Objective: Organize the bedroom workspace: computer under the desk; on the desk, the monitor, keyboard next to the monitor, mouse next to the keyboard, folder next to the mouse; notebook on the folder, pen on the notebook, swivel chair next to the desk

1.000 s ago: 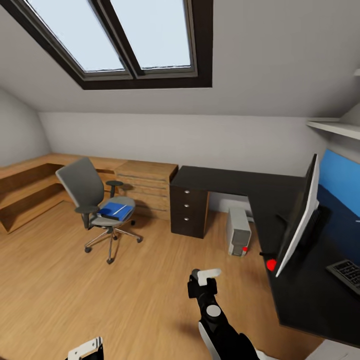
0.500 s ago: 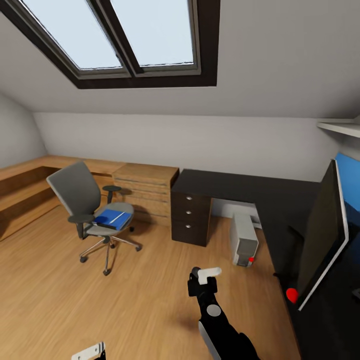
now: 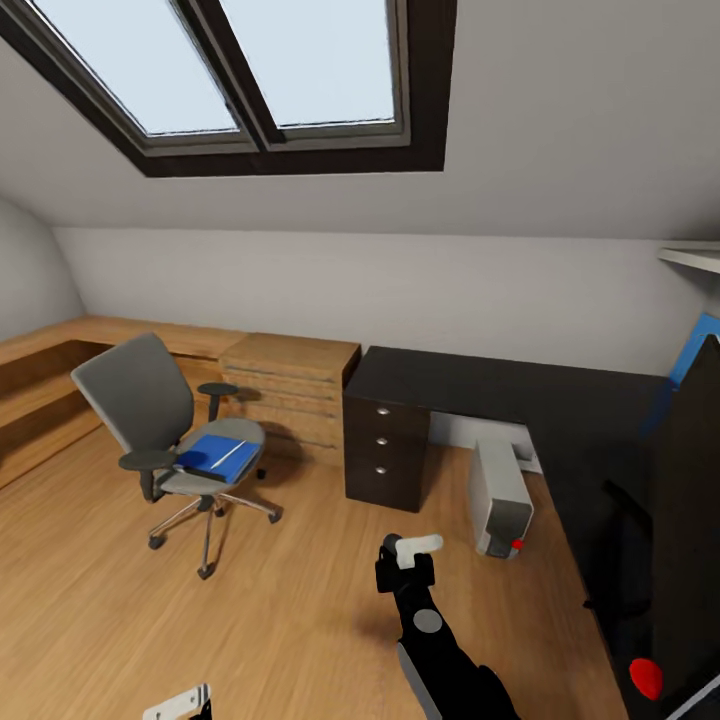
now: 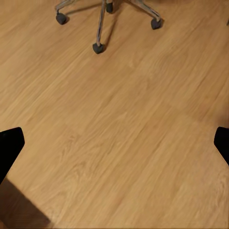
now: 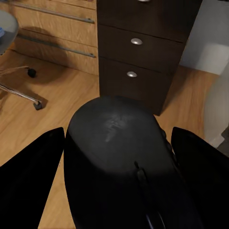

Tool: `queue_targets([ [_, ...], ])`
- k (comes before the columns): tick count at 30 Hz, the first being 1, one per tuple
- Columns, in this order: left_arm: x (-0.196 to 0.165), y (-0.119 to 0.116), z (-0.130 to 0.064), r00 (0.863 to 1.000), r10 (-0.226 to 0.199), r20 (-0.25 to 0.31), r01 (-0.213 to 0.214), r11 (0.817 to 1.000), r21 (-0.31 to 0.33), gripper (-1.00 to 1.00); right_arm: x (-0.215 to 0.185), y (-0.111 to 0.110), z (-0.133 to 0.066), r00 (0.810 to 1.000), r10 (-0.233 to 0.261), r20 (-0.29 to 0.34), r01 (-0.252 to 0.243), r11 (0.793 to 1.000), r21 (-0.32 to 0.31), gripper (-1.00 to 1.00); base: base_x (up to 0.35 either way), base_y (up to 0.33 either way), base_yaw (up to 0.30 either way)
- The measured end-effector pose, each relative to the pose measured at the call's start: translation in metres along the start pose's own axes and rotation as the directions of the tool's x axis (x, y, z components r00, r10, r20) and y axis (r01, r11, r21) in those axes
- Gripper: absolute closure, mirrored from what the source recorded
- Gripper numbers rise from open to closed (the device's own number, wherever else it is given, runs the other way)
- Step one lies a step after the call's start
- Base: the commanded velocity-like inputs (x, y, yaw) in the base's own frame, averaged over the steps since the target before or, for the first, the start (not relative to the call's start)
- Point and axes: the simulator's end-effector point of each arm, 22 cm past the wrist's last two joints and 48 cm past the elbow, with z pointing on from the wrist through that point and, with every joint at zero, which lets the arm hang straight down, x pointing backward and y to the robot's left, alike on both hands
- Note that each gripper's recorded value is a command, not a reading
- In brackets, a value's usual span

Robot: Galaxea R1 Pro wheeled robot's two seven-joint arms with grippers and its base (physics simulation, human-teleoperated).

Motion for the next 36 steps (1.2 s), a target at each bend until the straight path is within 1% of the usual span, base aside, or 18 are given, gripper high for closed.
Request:
queue_targets([
  [8,-0.005,0.0,-0.001,1.0,-0.003,0.012,0.003,1.0,0.002,-1.0,-0.006,-0.001,-0.002,1.0,-0.001,0.013,0.001,1.0,0.002,1.0,0.333,0.003,0.0],
  [15,-0.009,-0.001,-0.002,1.0,-0.005,0.02,0.005,1.0,0.004,-1.0,-0.018,-0.001,-0.004,0.999,0.008,0.054,-0.008,1.0,0.002,1.0,0.334,0.0,0.0],
  [33,-0.021,0.006,-0.017,1.0,-0.011,0.022,0.012,1.0,-0.002,-1.0,-0.033,-0.001,-0.017,0.998,0.01,0.055,-0.01,1.0,-0.001,1.0,0.336,0.0,0.0],
  [36,-0.026,0.009,-0.019,0.999,-0.014,0.03,0.014,1.0,-0.005,-1.0,-0.062,-0.006,-0.006,0.999,-0.019,0.044,0.019,1.0,0.006,1.0,0.336,0.0,0.0],
])
